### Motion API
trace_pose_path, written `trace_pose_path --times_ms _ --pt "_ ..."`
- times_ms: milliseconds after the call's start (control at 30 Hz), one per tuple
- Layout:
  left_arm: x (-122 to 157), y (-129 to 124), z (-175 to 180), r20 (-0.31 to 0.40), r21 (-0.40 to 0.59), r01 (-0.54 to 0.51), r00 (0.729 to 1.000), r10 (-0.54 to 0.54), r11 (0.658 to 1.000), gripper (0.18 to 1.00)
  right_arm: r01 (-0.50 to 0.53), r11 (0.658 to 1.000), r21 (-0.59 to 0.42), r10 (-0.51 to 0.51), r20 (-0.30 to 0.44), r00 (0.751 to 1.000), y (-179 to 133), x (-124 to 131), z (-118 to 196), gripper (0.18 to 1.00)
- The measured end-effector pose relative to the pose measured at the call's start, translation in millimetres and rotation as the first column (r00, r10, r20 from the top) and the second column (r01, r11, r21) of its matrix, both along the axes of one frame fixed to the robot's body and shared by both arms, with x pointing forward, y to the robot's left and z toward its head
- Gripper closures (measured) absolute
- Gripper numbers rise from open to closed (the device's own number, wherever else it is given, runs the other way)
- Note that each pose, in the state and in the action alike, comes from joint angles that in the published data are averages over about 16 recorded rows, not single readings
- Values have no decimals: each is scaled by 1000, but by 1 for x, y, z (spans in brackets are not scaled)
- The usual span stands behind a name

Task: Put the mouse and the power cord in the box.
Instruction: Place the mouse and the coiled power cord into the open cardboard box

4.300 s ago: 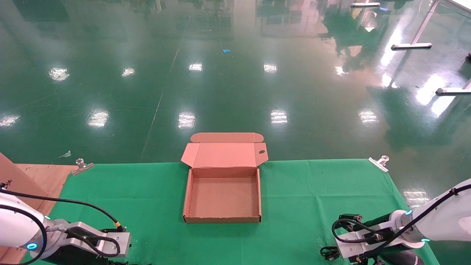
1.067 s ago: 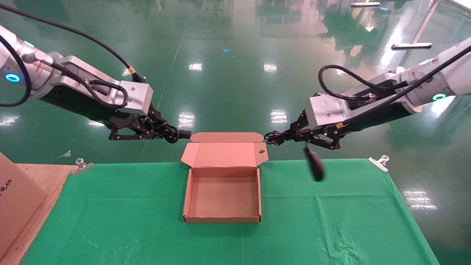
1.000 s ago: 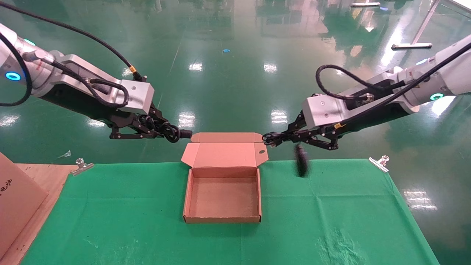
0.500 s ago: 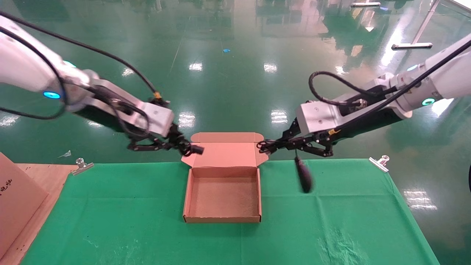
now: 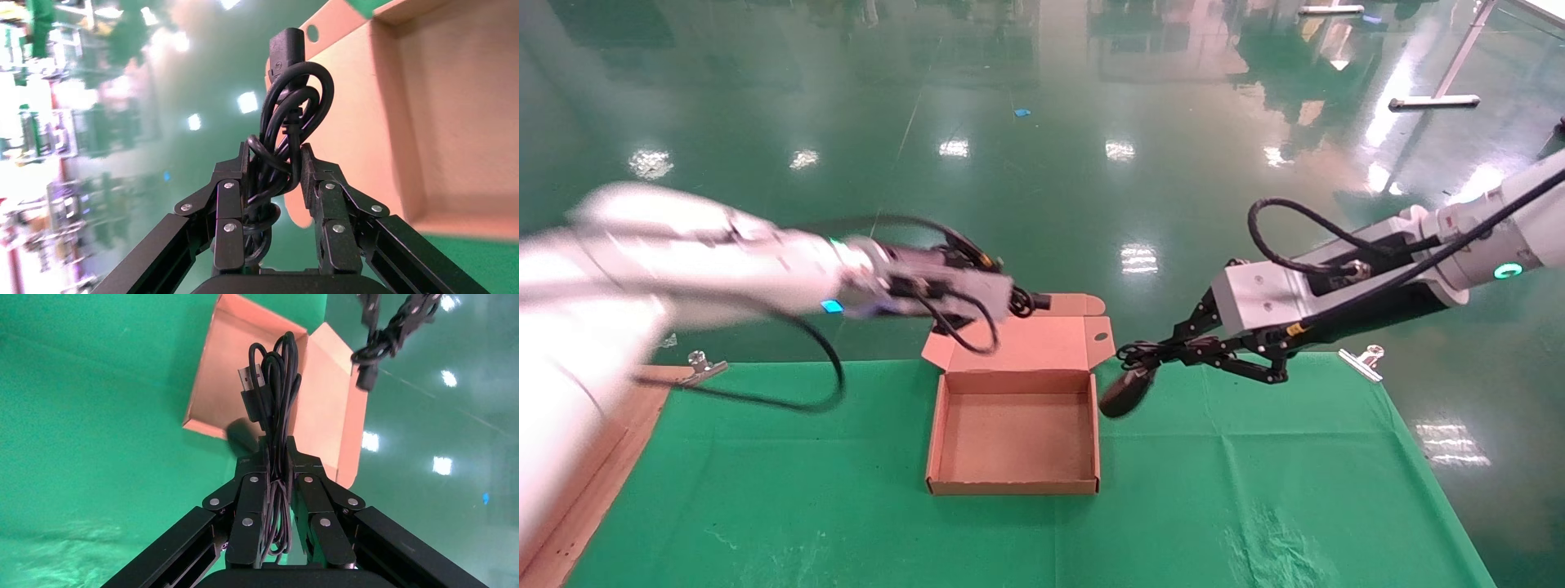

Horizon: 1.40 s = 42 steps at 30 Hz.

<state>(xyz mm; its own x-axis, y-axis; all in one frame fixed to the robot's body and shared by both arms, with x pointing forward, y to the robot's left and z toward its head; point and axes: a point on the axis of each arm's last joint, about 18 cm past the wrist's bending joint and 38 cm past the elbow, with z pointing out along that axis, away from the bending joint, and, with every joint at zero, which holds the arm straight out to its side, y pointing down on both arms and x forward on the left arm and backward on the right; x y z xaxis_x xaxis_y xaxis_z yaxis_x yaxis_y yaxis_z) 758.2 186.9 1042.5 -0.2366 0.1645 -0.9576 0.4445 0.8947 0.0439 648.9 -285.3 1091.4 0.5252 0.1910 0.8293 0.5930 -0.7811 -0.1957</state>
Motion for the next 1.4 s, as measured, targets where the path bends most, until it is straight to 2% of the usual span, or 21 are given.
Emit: trace_pose_path --times_ms 133,300,600,967,1233,1400 --pt "8 -14 -34 0 -19 -10 1000 10 1000 830 16 1000 1 -16 -8 1000 -8 2 -8 957" --pt "11 -27 -72 -42 -30 -24 999 23 999 831 33 999 -1 -33 -13 999 -15 5 -16 957" --pt "10 -36 -111 -114 -30 -55 992 51 998 832 51 999 -2 -51 -18 999 -19 9 -23 957" --pt "10 -39 -121 -133 -31 -65 989 61 997 822 47 999 0 -47 -37 998 -14 12 -31 957" --pt "9 -36 -109 -132 -74 -62 990 51 995 757 27 1000 -1 -27 -43 999 -2 12 -30 957" --pt "2 -23 -92 -160 -124 -42 987 22 991 690 0 1000 -6 -1 -38 999 18 14 -25 957"
